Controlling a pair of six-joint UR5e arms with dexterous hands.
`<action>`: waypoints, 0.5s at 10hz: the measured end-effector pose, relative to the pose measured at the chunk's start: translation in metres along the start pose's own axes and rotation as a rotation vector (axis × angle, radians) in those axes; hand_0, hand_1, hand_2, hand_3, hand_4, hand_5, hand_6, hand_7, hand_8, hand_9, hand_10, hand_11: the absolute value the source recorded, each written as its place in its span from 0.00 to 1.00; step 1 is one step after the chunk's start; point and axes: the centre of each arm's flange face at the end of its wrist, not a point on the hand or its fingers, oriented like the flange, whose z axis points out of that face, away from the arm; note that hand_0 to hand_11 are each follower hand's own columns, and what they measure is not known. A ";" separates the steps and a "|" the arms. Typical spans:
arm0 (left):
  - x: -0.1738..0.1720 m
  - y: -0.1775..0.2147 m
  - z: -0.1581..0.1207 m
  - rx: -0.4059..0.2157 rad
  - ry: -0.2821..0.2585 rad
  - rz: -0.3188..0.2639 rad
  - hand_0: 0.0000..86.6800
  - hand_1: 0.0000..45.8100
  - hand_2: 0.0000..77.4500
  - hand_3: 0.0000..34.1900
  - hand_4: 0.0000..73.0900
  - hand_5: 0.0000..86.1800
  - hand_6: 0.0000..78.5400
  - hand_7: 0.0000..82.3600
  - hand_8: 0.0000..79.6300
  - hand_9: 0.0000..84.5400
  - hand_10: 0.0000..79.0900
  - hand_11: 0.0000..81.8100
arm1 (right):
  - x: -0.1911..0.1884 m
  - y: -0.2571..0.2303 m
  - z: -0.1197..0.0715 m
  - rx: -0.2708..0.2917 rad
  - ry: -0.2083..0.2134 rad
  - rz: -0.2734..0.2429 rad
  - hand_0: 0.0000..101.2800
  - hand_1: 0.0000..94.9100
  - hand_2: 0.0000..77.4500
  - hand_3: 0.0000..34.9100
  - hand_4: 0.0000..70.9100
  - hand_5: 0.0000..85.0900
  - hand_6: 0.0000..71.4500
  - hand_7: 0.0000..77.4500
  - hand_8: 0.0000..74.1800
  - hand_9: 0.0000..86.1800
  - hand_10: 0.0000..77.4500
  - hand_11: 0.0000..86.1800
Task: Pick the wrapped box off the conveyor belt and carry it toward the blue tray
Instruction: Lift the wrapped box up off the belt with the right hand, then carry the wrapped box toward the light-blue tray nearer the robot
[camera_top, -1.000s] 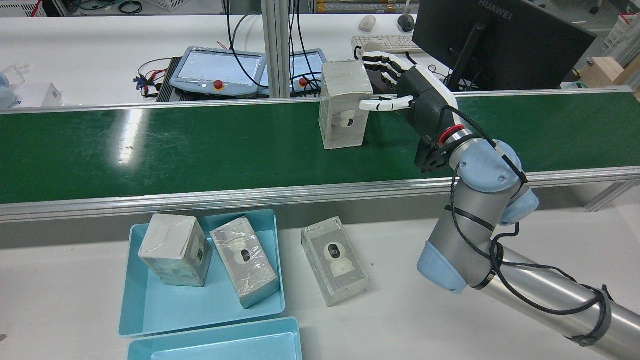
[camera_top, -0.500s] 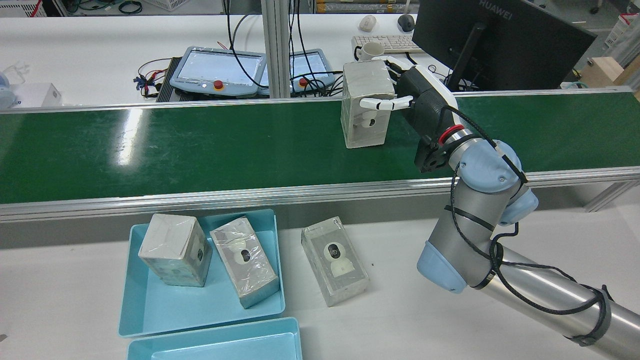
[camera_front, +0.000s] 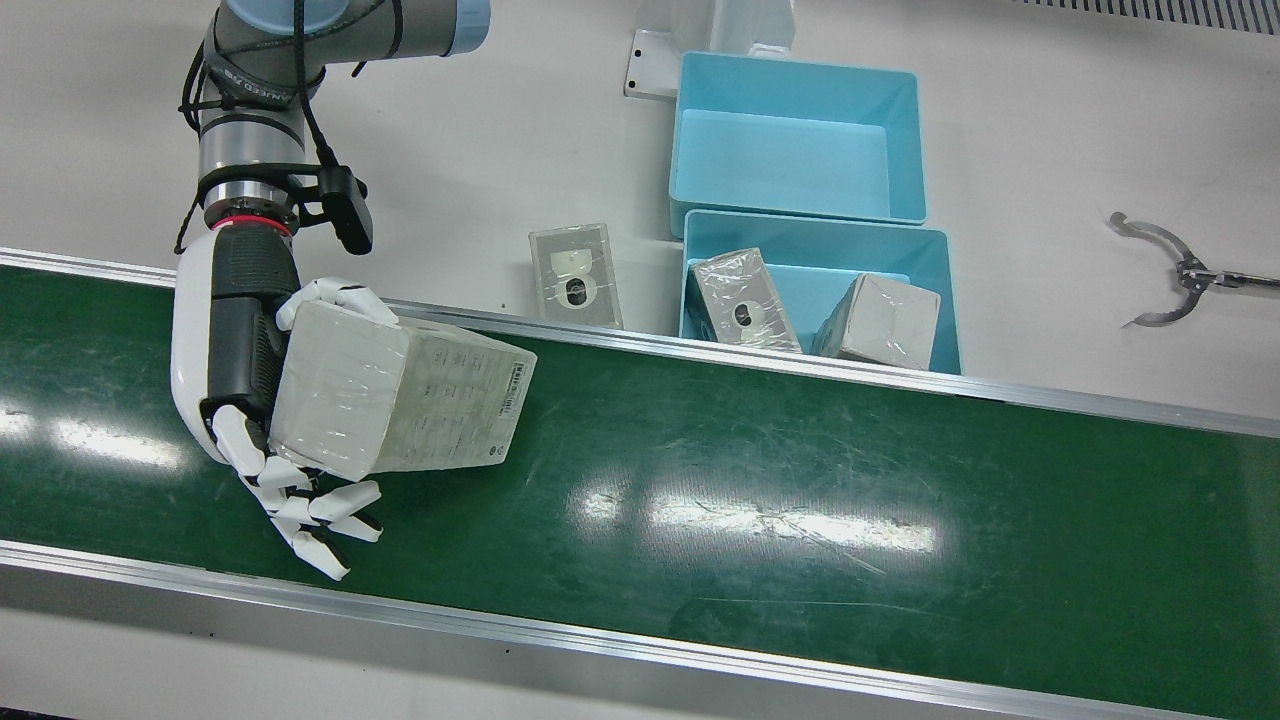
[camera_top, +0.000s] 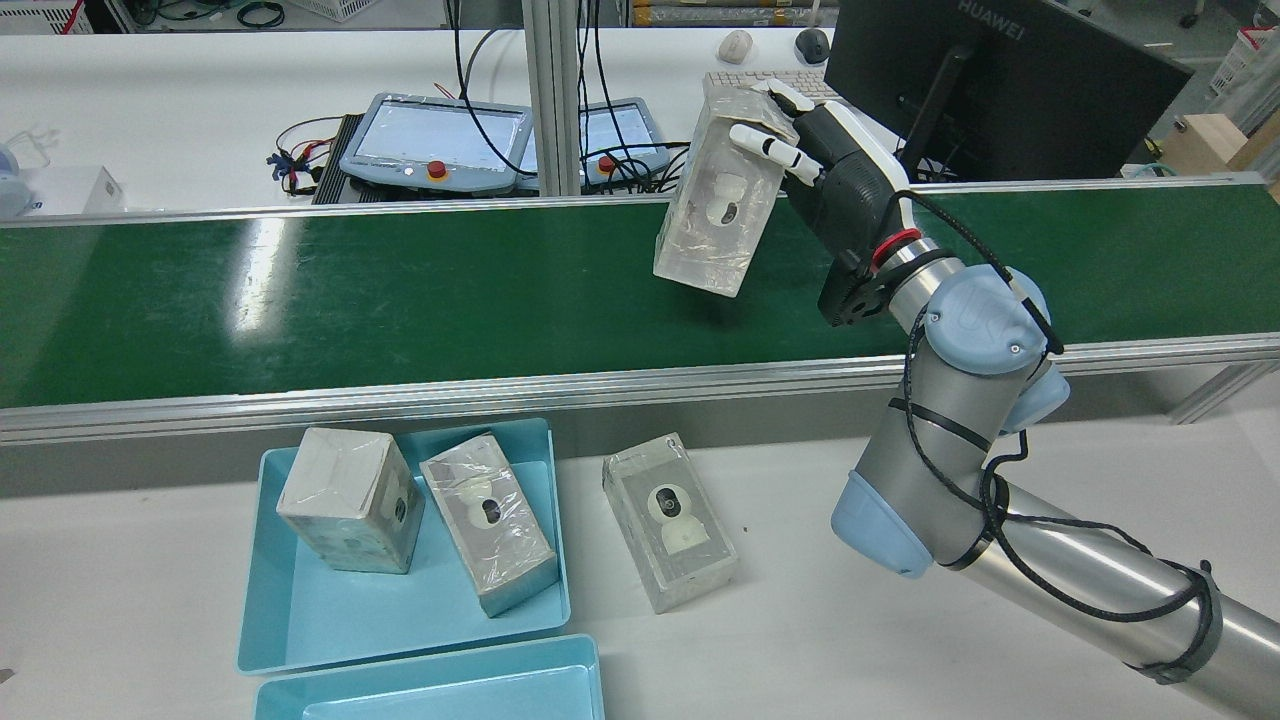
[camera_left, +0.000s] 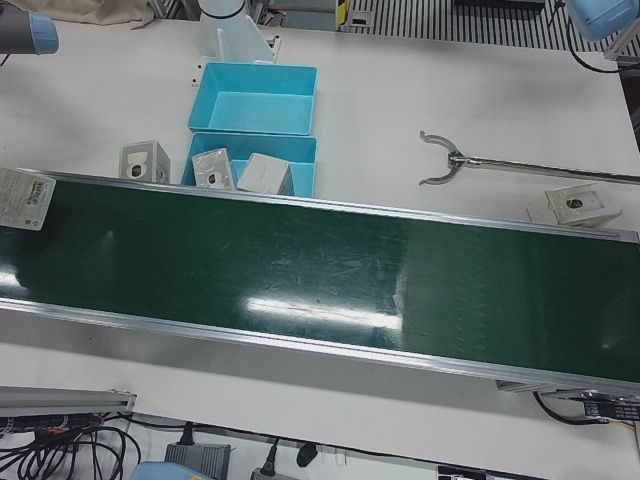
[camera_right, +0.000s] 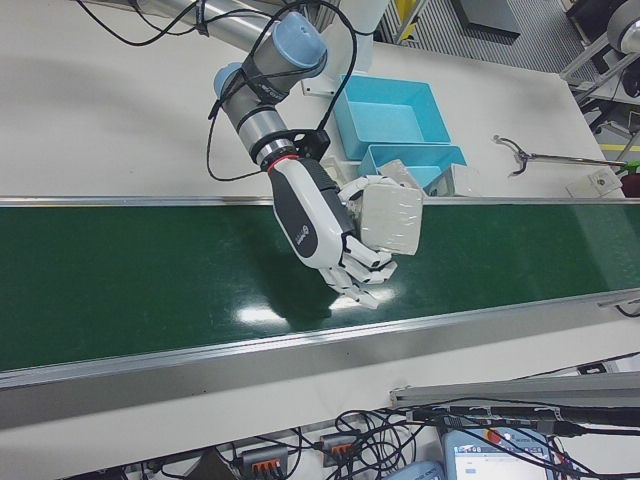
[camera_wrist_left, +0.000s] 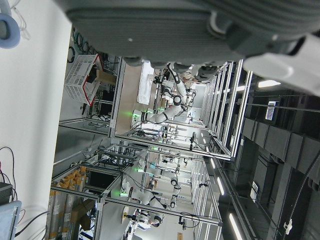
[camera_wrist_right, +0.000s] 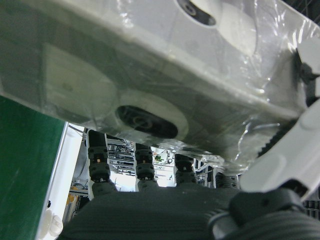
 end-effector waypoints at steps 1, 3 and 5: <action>0.000 0.000 0.000 0.000 0.000 0.000 0.00 0.00 0.01 0.00 0.01 0.01 0.00 0.01 0.01 0.00 0.01 0.00 | 0.004 0.013 0.003 -0.033 -0.001 0.020 0.40 0.09 0.48 0.85 0.30 0.82 0.19 0.53 0.11 0.19 0.22 0.28; 0.000 0.000 0.000 0.000 0.000 0.000 0.00 0.00 0.01 0.00 0.00 0.01 0.01 0.01 0.01 0.00 0.01 0.00 | 0.025 0.048 -0.001 -0.100 0.017 0.071 0.40 0.09 0.48 0.86 0.30 0.82 0.19 0.54 0.11 0.22 0.22 0.28; 0.000 0.000 0.000 0.000 0.000 0.000 0.00 0.00 0.01 0.00 0.00 0.01 0.00 0.01 0.01 0.00 0.01 0.00 | 0.054 0.087 -0.014 -0.160 0.051 0.131 0.39 0.09 0.48 0.86 0.30 0.81 0.21 0.58 0.11 0.22 0.22 0.28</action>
